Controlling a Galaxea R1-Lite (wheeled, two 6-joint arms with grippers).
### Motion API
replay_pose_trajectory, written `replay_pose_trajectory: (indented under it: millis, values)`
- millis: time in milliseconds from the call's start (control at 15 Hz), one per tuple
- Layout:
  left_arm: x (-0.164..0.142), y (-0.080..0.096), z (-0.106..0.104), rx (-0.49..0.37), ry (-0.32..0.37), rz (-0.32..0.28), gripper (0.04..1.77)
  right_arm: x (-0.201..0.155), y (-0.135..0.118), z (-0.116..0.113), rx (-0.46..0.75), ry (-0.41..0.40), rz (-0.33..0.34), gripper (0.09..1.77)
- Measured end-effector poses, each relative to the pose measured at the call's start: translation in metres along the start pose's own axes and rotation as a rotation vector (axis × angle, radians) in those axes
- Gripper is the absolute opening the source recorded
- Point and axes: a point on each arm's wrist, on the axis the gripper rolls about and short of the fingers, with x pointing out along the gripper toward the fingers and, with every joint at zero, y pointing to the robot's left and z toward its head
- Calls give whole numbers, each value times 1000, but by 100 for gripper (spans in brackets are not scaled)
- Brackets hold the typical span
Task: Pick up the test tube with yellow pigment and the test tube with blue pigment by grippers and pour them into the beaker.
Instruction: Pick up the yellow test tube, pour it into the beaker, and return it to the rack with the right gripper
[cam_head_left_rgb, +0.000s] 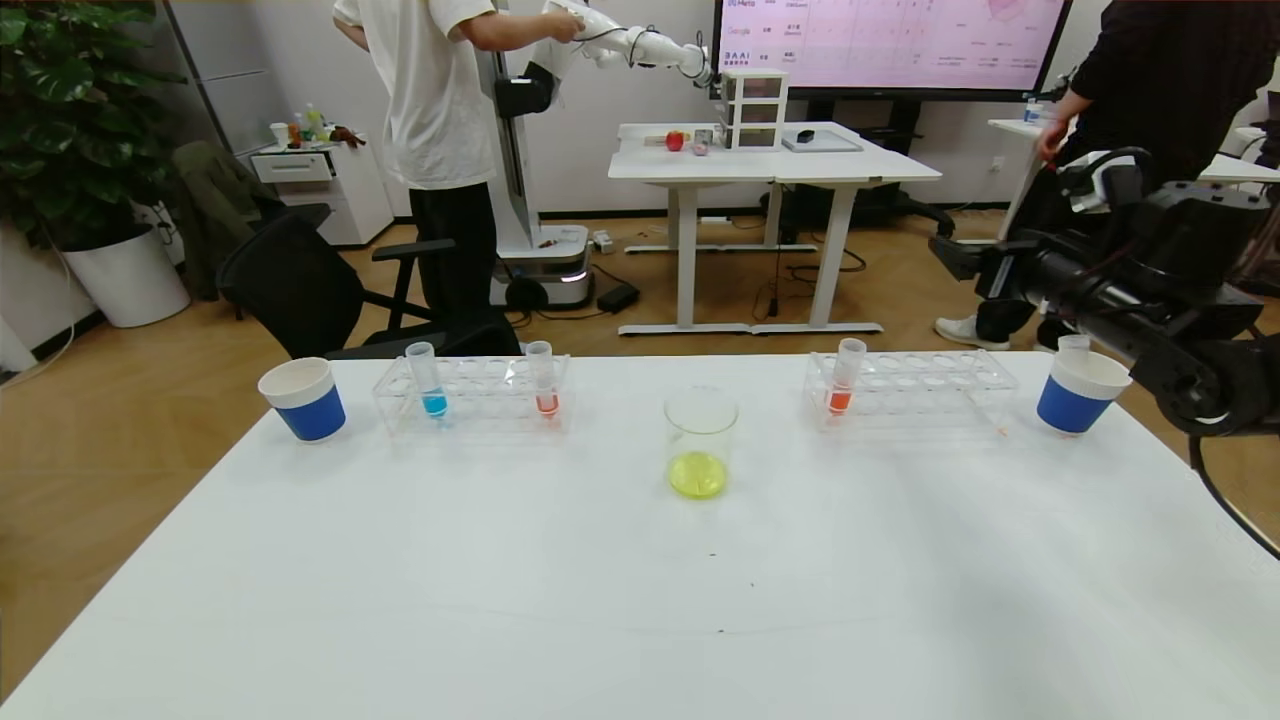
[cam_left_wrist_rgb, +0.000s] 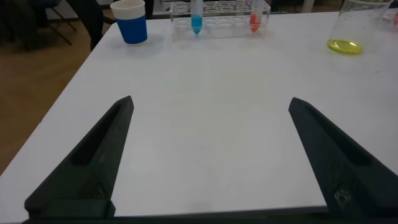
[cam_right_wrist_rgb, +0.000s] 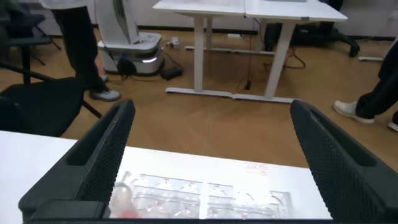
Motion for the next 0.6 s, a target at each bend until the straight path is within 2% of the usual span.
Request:
replay_pose_trajectory:
  millis: [267, 600]
  values:
    - [0, 0, 0, 0, 0, 0, 174, -44, 31, 31, 2, -42, 66, 174]
    - [0, 0, 0, 0, 0, 0, 174, -134, 39, 83, -12, -187, 74, 174]
